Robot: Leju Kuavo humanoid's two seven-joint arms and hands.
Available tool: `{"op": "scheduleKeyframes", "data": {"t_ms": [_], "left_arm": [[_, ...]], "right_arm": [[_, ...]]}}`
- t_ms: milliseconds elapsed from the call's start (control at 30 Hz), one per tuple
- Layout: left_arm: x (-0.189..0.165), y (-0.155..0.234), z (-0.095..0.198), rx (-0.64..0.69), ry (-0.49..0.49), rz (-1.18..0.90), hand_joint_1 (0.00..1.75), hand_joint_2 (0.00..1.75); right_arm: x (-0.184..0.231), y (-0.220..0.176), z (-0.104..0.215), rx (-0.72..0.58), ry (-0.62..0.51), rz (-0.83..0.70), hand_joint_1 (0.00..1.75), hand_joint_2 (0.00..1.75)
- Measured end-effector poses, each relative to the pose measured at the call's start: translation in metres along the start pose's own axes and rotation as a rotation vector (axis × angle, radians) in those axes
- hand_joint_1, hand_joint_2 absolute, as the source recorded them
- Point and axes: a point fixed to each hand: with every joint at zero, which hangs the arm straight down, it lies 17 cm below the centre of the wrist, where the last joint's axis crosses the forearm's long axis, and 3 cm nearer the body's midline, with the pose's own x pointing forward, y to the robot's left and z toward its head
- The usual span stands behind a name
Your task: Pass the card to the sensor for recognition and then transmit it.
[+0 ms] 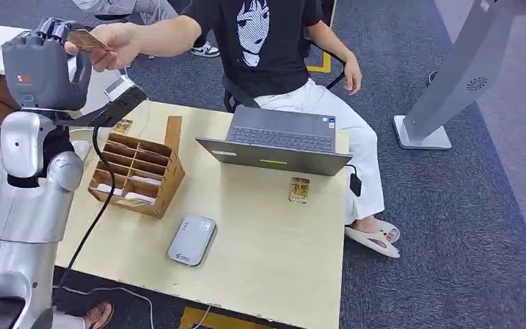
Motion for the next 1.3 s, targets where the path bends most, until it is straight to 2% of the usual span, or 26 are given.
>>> {"op": "scheduleKeyframes", "data": {"t_ms": [233, 800, 1000, 1100, 1167, 1233, 1300], "left_arm": [[0.011, -0.011, 0.01, -0.016, 0.001, 0.028, 0.0, 1.75], [0.014, -0.012, 0.011, -0.015, 0.001, 0.038, 0.0, 1.75], [0.015, -0.027, 0.028, -0.054, 0.001, 0.067, 0.0, 1.75], [0.019, -0.046, 0.051, -0.14, -0.019, 0.11, 0.0, 1.75], [0.022, -0.065, 0.079, -0.241, -0.027, 0.161, 0.0, 1.75], [0.026, -0.081, 0.133, -0.352, -0.055, 0.233, 0.0, 1.75], [0.035, -0.077, 0.211, -0.396, -0.106, 0.24, 0.0, 1.75]], "right_arm": [[0.001, 0.0, 0.0, -0.001, -0.001, 0.002, 0.0, 1.75], [0.001, 0.0, 0.0, -0.001, -0.001, 0.004, 0.0, 1.75], [0.0, 0.0, 0.0, 0.0, 0.002, -0.008, 0.0, 1.75], [-0.004, 0.0, 0.0, -0.001, 0.021, -0.033, 0.0, 1.75], [-0.009, 0.001, 0.001, -0.002, 0.044, -0.061, 0.0, 1.75], [-0.017, 0.003, 0.003, -0.007, 0.084, -0.106, 0.0, 1.75], [-0.029, 0.008, 0.007, -0.009, 0.107, -0.129, 0.0, 1.75]]}}
